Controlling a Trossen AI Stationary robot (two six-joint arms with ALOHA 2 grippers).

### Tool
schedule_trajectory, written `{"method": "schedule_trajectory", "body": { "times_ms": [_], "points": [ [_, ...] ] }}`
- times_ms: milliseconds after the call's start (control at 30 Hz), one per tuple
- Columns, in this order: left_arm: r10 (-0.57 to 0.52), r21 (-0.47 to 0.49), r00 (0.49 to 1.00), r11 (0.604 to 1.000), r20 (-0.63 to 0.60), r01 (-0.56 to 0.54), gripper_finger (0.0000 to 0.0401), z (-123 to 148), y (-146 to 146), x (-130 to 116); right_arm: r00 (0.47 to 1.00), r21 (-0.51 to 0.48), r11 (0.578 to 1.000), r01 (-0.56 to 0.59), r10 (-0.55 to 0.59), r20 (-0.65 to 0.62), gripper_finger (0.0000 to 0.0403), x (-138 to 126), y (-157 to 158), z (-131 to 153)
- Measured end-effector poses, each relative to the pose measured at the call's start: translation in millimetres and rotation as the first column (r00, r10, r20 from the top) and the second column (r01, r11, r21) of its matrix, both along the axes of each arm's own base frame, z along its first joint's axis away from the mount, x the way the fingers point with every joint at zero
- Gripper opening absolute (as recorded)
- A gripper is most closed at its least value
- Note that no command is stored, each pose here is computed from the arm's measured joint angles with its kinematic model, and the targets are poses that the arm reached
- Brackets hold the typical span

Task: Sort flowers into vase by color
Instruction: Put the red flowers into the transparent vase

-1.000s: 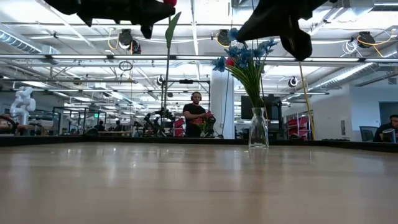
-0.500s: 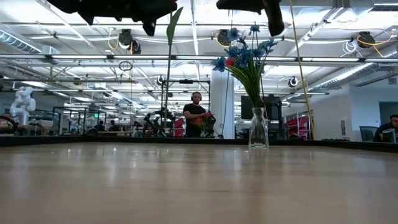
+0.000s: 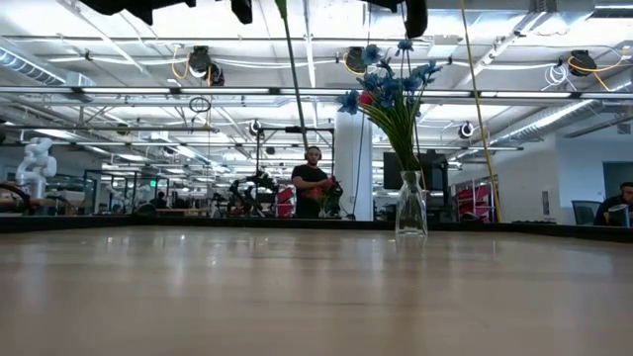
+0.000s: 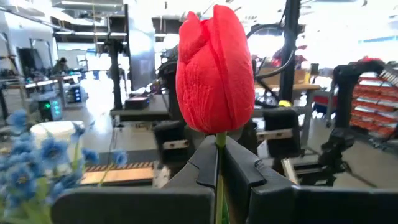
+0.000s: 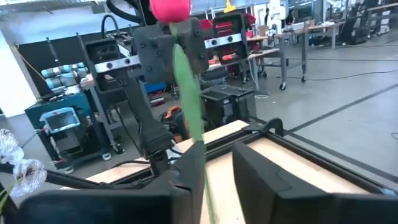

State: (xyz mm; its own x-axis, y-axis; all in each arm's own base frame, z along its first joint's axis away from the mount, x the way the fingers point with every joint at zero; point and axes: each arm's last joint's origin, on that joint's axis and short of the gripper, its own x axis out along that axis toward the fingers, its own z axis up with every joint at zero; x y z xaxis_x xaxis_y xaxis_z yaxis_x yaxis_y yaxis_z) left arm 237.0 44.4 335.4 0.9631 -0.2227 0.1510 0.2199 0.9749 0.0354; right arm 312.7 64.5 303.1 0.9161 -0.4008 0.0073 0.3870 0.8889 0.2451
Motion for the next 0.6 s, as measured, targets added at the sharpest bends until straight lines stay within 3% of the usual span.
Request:
{"method": "schedule_trajectory", "body": {
  "times_ms": [167,300,400,600],
  "points": [
    [-0.018,-0.029,1.000,0.999,0.006,0.018,0.0011,-2,-5,5,0.996,-0.074,0.994,-0.081,0.078,-0.046,0.0114,18,-1,7],
    [0.008,-0.039,1.000,0.999,-0.013,-0.008,0.0011,-7,-8,13,0.981,-0.139,0.986,-0.089,0.062,-0.185,0.0136,30,-1,17],
    [0.008,-0.044,1.000,0.999,-0.025,-0.009,0.0011,-10,-10,16,0.967,-0.134,0.988,-0.083,0.047,-0.250,0.0144,31,-4,24],
    [-0.002,-0.045,1.000,0.999,-0.021,0.001,0.0011,-10,-14,18,0.970,-0.119,0.991,-0.066,0.036,-0.241,0.0148,33,-11,35]
  ]
}}
